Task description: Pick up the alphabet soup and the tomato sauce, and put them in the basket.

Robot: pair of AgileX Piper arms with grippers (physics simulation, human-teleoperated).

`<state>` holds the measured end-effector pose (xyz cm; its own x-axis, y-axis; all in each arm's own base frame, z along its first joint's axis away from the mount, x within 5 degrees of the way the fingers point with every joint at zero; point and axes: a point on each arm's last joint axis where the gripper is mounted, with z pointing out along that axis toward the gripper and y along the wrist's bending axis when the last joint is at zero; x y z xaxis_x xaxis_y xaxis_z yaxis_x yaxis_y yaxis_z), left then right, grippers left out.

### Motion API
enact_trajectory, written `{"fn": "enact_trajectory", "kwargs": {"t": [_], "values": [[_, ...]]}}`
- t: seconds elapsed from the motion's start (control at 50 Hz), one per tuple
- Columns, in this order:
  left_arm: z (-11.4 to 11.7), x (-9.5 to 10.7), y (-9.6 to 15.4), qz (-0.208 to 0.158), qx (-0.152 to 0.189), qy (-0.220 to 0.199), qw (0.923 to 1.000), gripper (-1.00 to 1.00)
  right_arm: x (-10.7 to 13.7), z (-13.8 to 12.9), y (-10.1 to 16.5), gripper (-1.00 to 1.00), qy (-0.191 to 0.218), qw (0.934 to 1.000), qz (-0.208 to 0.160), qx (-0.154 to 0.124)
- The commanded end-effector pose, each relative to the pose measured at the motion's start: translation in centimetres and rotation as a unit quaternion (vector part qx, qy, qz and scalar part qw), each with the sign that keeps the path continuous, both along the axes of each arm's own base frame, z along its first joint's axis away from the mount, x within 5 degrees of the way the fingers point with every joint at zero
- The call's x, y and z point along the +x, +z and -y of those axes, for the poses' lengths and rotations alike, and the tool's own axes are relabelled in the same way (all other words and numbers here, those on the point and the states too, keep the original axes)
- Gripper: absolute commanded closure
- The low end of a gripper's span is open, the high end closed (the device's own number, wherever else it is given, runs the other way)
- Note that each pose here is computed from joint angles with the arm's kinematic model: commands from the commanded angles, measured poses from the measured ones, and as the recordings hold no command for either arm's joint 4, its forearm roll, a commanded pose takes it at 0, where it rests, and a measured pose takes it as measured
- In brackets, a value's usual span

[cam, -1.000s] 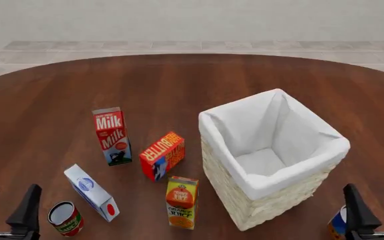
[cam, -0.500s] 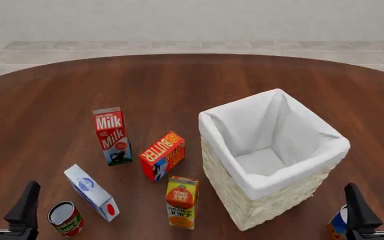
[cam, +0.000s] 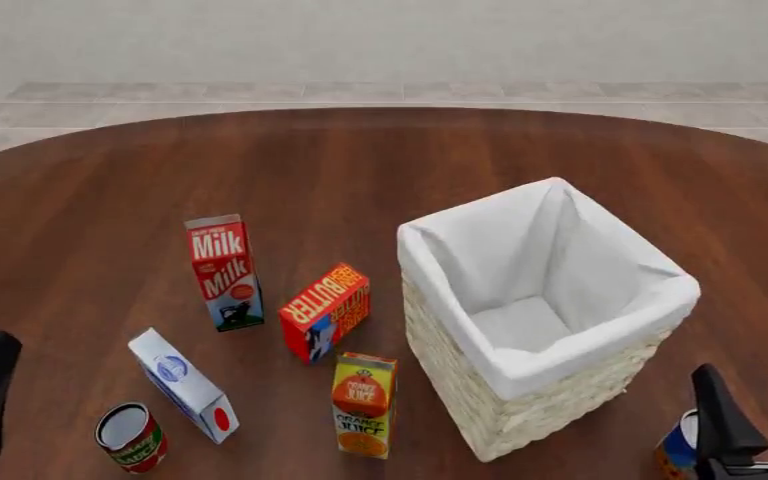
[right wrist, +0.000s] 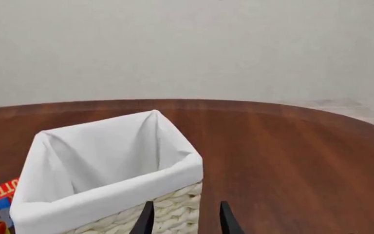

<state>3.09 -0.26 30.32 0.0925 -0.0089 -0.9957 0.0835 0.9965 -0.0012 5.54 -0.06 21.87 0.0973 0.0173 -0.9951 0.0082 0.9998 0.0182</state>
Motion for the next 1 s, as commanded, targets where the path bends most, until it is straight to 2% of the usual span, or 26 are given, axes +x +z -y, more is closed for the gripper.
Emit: {"fn": "enact_trajectory", "kwargs": {"t": [0.02,0.16,0.2,0.22,0.24,0.36,0.38,0.46,0.56,0.62,0.64,0.74,0.76,0.8,0.84,0.96,1.0], "values": [[-0.1,-1.8,4.0,-0.017,0.043,-0.005,0.9989,-1.0,0.0,0.0,0.2,-1.0,0.001,1.0,0.003,0.007],[-0.3,-3.0,6.1,-0.035,0.054,0.0,0.9979,-1.0,0.0,0.0,0.2,-1.0,0.003,0.9999,0.004,0.012],[-0.3,-3.2,6.9,-0.039,0.046,0.007,0.9981,-1.0,0.0,0.0,0.2,-1.0,0.003,0.9999,0.005,0.013],[-0.3,-3.1,7.2,-0.041,0.054,0.022,0.9975,-1.0,0.0,0.0,0.2,-1.0,0.004,0.9999,0.005,0.013],[-0.2,-2.9,7.3,-0.051,0.044,0.018,0.9976,-1.0,0.0,0.0,0.2,-1.0,0.003,0.9999,0.005,0.014],[-0.3,-2.9,8.4,-0.061,0.046,0.018,0.9969,-1.0,0.0,0.0,0.2,-1.0,0.004,0.9999,0.006,0.013],[-0.2,-2.8,8.6,-0.078,0.043,0.012,0.996,-1.0,0.0,0.0,0.2,-1.0,0.004,0.9999,0.006,0.012],[-0.3,-3.3,9.3,-0.085,0.062,0.015,0.9944,-1.0,0.0,0.0,0.2,-1.0,0.005,0.9999,0.006,0.011],[-0.3,-3.2,8.9,-0.119,0.077,0.014,0.9898,-1.0,0.0,-0.1,0.1,-1.0,0.006,0.9999,0.005,0.01],[-0.3,-3.6,9.8,-0.129,0.066,0.013,0.9893,-1.0,0.0,-0.1,0.1,-1.0,0.008,0.9999,0.005,0.007],[-0.3,-3.7,10.2,-0.138,0.05,0.014,0.9891,-1.0,0.0,-0.1,0.1,-1.0,0.008,0.9999,0.005,0.006],[-0.3,-4.2,11.0,-0.14,0.06,0.012,0.9883,-1.0,0.0,-0.1,0.2,-1.0,0.009,0.9999,0.004,0.005],[-0.3,-4.0,11.5,-0.155,0.044,0.008,0.9869,-1.0,0.0,-0.1,0.3,-1.0,0.01,0.9999,0.004,0.005],[-0.3,-4.1,12.2,-0.158,0.04,0.004,0.9866,-1.0,0.0,-0.1,0.3,-1.0,0.011,0.9999,0.005,0.004],[-0.3,-3.4,12.3,-0.183,0.04,-0.004,0.9822,-1.0,0.0,-0.1,0.3,-1.0,0.011,0.9999,0.005,0.005],[-0.3,-3.0,13.0,-0.203,0.038,-0.009,0.9784,-1.0,0.0,-0.1,0.4,-1.0,0.011,0.9999,0.006,0.005],[-0.2,-2.6,12.6,-0.223,0.02,-0.014,0.9745,-1.0,0.0,-0.1,0.3,-1.0,0.011,0.9999,0.006,0.006]]}}
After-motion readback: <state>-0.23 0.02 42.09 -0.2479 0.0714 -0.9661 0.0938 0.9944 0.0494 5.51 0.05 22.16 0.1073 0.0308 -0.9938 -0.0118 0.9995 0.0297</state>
